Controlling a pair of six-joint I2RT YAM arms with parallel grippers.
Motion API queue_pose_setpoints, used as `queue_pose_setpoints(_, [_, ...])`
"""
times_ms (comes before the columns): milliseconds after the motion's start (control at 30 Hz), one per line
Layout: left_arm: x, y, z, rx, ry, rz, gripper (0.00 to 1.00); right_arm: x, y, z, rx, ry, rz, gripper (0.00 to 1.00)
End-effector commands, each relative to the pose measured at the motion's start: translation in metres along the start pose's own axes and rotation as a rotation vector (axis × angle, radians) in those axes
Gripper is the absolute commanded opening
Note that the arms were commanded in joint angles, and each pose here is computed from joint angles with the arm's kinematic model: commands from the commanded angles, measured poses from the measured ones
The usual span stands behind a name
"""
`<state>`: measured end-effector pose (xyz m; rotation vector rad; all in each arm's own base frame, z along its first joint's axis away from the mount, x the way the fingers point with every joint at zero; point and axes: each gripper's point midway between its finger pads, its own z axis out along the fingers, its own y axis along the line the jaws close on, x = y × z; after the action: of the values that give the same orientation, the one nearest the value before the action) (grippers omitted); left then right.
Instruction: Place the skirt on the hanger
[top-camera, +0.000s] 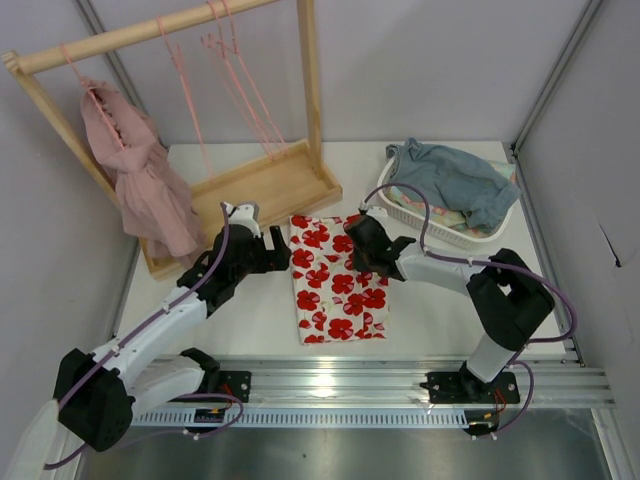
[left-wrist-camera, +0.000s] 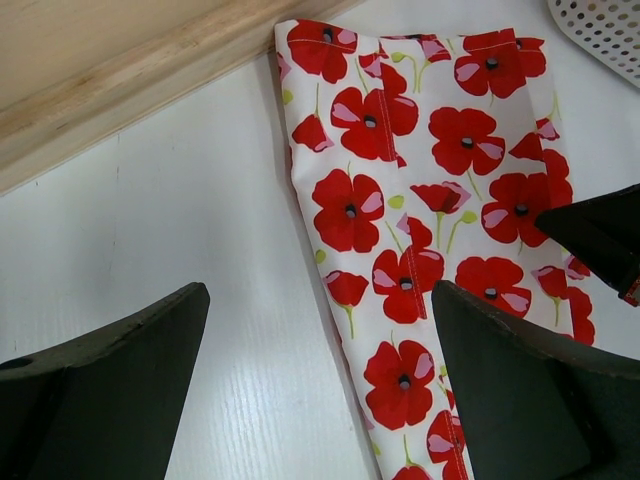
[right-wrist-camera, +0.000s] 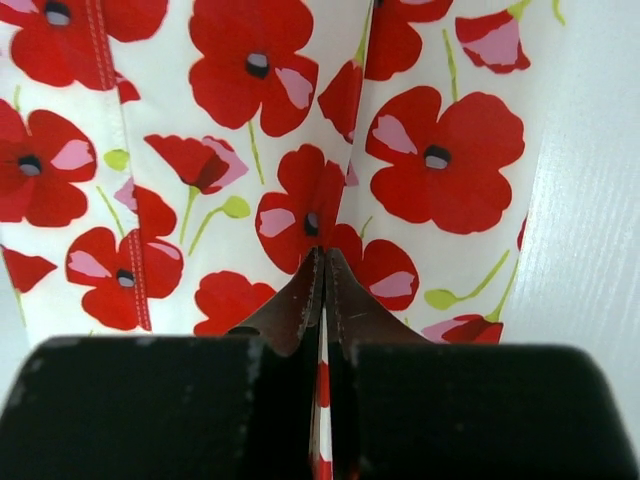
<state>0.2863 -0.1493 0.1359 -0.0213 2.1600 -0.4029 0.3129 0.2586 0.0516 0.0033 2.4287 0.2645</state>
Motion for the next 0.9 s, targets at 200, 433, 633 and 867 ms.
queue_pose_setpoints(200, [-0.018, -0.011, -0.009, 0.057, -0.061, -0.021, 0.99, -0.05, -0.004, -0.053, 0.037, -0.081, -0.018, 0.0])
queue_pose_setpoints(433, [-0.017, -0.011, -0.009, 0.058, -0.06, -0.022, 0.99, -0.046, -0.024, -0.064, 0.087, -0.057, -0.026, 0.0])
queue_pose_setpoints(633, [-0.011, -0.01, -0.005, 0.059, -0.047, -0.021, 0.99, -0.048, -0.037, -0.073, 0.11, -0.059, -0.023, 0.0])
queue_pose_setpoints(867, [-0.001, -0.012, 0.002, 0.073, -0.016, -0.021, 1.0, -0.07, -0.033, -0.092, 0.064, -0.104, -0.048, 0.0])
